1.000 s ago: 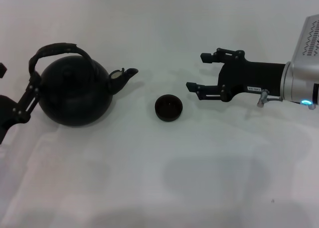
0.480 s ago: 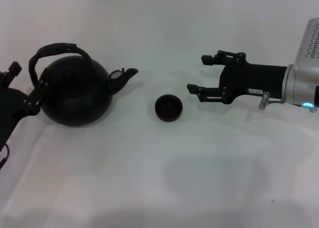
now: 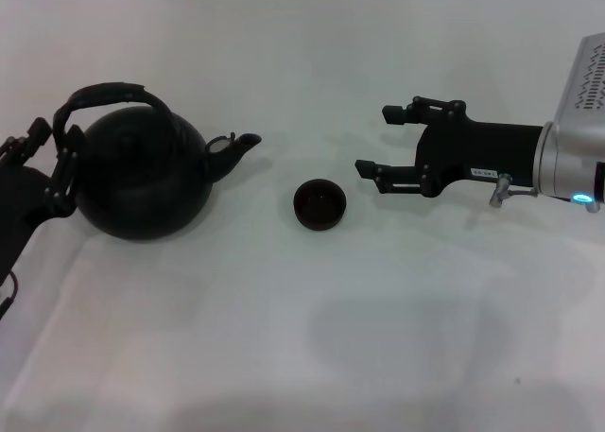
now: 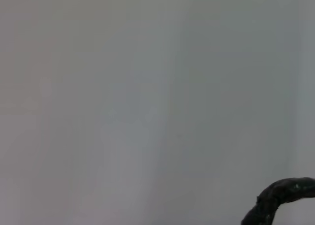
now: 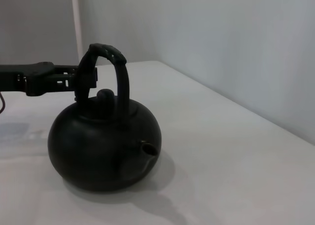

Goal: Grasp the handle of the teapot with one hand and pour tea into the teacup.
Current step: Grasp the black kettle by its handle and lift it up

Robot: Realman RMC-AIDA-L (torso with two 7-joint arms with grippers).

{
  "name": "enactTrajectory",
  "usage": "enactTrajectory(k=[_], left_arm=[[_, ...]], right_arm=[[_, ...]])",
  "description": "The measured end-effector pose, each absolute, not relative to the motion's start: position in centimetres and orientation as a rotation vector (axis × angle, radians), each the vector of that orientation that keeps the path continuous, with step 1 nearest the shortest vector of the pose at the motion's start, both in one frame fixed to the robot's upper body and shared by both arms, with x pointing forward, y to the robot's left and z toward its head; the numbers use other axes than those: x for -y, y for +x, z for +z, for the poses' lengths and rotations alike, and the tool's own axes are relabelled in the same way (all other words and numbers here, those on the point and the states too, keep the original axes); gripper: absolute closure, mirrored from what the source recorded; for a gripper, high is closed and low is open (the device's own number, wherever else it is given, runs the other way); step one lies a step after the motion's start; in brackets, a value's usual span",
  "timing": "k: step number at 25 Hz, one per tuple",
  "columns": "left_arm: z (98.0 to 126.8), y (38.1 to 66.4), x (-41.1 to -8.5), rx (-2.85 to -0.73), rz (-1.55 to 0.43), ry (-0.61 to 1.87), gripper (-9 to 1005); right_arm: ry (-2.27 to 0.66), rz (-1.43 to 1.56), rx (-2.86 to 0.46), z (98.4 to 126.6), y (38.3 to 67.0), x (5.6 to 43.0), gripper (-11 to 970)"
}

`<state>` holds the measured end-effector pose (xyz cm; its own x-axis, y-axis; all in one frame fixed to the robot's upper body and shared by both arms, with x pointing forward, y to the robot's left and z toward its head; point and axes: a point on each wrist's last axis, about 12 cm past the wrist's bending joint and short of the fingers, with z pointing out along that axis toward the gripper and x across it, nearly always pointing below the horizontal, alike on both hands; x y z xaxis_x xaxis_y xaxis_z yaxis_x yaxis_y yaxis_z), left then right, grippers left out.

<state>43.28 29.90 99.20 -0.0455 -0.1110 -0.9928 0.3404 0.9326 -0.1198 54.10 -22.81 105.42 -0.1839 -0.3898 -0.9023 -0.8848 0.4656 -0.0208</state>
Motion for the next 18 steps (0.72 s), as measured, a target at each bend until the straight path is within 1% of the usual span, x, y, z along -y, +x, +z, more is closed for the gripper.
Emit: enactTrajectory(k=[2,7,10,18], left_arm=[[99.2,43.3,-29.9,-1.577,-0.371,0.186,477],[99.2,43.7,-30.0,-1.582,-0.364,0.186,702],[99.3,44.0,-30.2,-1.581,-0.35,0.194,879],[99.9,45.6,-30.2,-1.565,-0.335,0.243,880]], right_arm=[[-1.088,0.659,-1.774,105.4,54.1,22.8,106],[-1.089,0.657,-1.773,105.3,54.0,22.8,107],[-1.089,0.659,-1.776,105.2,54.0,22.8,108],[-1.086,0.662,-1.777,105.0,53.8,22.9,108]])
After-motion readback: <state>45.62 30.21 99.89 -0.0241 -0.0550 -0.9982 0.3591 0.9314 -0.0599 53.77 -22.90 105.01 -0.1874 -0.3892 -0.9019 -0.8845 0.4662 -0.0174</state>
